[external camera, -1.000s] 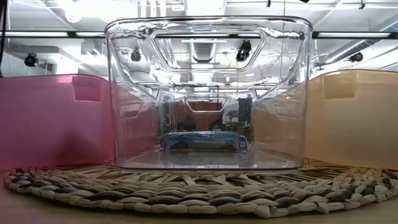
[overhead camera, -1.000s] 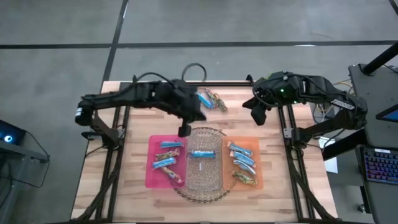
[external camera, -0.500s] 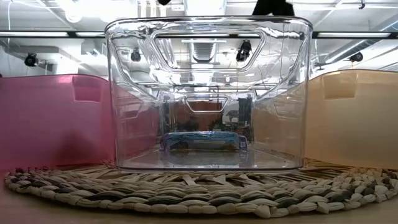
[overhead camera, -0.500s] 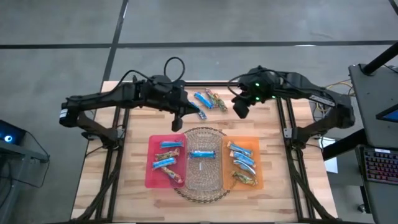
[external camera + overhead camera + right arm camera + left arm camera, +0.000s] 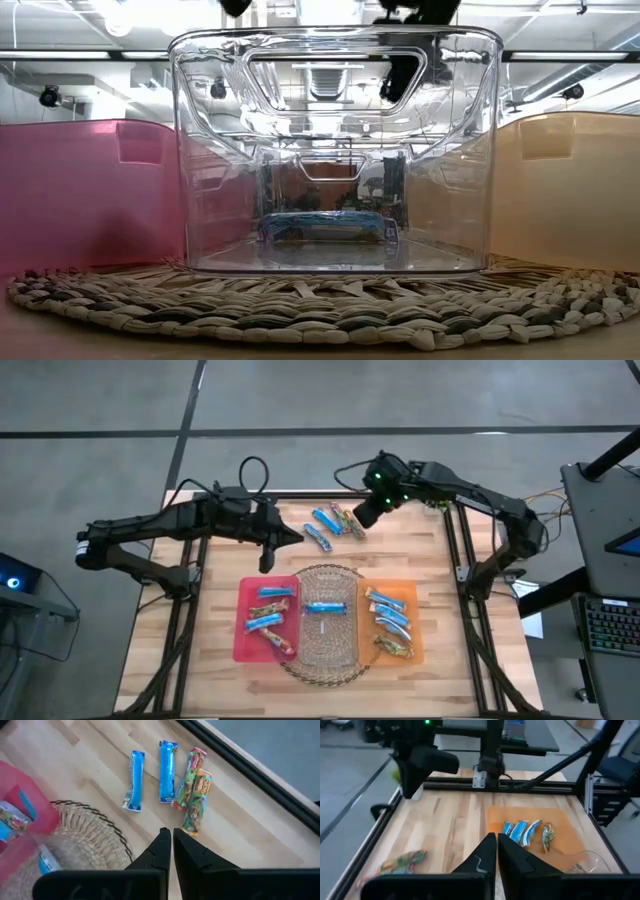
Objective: Pick and place Granola Bars by type
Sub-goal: Put the yellow granola bar into the orange bin
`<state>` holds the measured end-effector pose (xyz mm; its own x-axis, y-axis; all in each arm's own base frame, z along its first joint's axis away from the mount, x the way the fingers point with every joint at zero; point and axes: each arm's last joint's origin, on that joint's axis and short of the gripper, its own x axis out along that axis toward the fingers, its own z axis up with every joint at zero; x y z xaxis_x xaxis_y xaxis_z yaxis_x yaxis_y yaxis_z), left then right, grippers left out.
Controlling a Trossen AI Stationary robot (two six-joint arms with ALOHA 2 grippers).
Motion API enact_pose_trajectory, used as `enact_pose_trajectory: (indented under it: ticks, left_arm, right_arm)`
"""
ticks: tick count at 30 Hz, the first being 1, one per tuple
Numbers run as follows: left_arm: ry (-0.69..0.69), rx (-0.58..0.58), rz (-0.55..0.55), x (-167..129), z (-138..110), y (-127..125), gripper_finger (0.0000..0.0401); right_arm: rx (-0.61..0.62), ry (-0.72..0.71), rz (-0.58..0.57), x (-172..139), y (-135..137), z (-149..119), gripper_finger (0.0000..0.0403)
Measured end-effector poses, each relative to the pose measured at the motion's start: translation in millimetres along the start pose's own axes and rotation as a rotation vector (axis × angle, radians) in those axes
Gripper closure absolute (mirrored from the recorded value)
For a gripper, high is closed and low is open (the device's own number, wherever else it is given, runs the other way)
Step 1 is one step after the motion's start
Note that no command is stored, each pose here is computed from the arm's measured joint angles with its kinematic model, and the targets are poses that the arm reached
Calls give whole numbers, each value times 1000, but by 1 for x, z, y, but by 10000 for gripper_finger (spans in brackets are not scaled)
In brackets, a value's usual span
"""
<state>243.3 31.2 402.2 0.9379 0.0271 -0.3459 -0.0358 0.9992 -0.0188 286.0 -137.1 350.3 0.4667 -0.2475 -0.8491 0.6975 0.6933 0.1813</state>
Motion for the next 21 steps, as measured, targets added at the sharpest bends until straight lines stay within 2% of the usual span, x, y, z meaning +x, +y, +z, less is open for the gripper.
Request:
enact_pose_trajectory:
  ticks: [8, 13, 17, 21]
  left_arm:
    - [-13, -70, 52, -10, -30, 15, 401]
    - [-37, -101, 72, -16, -36, 18, 401]
    - [-45, -99, 68, -18, -35, 17, 401]
    - [-44, -96, 74, -18, -35, 18, 401]
  right_arm:
    - [-14, 48, -10, 38, -23, 26, 390]
    - [-28, 95, 15, 60, -31, 40, 386]
    - [-25, 153, 25, 78, -33, 51, 358]
    - [-31, 240, 2, 98, -33, 56, 307]
